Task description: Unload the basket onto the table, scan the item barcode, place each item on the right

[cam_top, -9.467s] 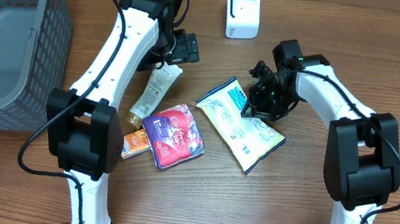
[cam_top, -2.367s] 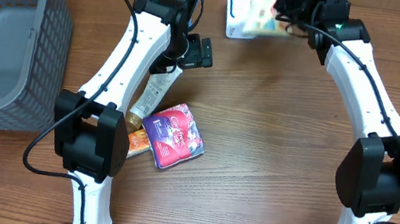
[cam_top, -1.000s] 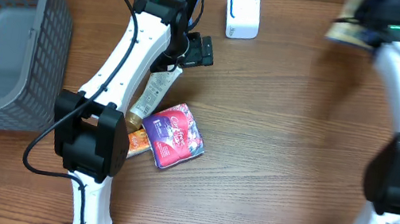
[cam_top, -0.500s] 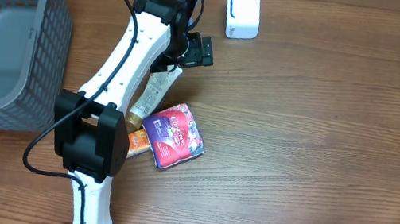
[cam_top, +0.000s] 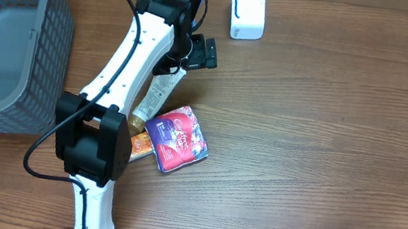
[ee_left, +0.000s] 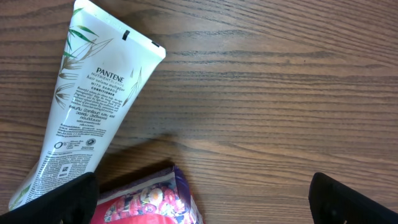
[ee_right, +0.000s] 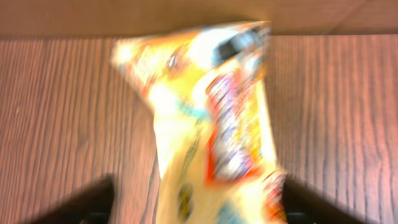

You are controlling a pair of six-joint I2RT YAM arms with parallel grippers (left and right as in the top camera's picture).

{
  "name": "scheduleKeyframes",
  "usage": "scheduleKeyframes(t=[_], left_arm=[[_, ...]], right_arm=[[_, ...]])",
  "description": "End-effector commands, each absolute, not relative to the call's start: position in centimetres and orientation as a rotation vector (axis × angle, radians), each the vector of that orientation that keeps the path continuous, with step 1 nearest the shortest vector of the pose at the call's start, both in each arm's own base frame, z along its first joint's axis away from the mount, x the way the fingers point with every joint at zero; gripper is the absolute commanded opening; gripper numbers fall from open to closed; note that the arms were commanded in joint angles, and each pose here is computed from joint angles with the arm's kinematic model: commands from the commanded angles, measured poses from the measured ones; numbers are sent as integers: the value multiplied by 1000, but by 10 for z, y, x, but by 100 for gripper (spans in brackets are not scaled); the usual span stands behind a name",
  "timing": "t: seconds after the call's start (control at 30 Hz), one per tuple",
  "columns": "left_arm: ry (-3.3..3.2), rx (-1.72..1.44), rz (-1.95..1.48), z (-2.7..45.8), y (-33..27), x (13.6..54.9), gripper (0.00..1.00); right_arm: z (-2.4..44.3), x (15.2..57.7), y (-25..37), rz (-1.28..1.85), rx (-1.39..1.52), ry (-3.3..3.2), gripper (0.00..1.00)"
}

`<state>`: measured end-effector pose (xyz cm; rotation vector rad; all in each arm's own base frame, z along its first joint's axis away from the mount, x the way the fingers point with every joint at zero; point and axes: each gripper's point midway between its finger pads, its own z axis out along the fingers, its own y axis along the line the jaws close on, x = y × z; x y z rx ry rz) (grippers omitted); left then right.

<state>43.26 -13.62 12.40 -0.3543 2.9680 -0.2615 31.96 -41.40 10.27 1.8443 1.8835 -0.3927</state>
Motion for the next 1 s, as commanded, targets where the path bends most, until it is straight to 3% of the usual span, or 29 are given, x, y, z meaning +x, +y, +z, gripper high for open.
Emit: scheduleKeyframes(t=[0.0,0.23,0.27,0.3,0.37,0.43,0.47,0.73,0.97], left_arm=[[2972,-326,-253,122,-136,433,100],[2987,-328,-245,122,-135,429,100],[2990,-329,-244,122,-135,428,100],[2992,-329,-243,121,-135,428,100],[2992,-328,-243,121,-135,428,100],[2989,-325,-245,122,-136,428,100],[2987,-323,-246,122,-137,428,100],[2984,-321,-248,122,-137,429,100],[2985,-321,-247,122,-137,429,100]], right_arm=[[110,345,-398,-214,1697,1992,100],[118,367,-376,-14,1622,2046,97],[118,366,-376,-21,1627,2047,88],[116,360,-379,-54,1645,2047,66],[115,353,-384,-108,1666,2045,34],[114,344,-389,-175,1690,2044,9],[113,340,-391,-209,1700,2042,4],[78,316,-393,-354,1768,2057,4],[33,307,-366,-258,1813,2120,15]])
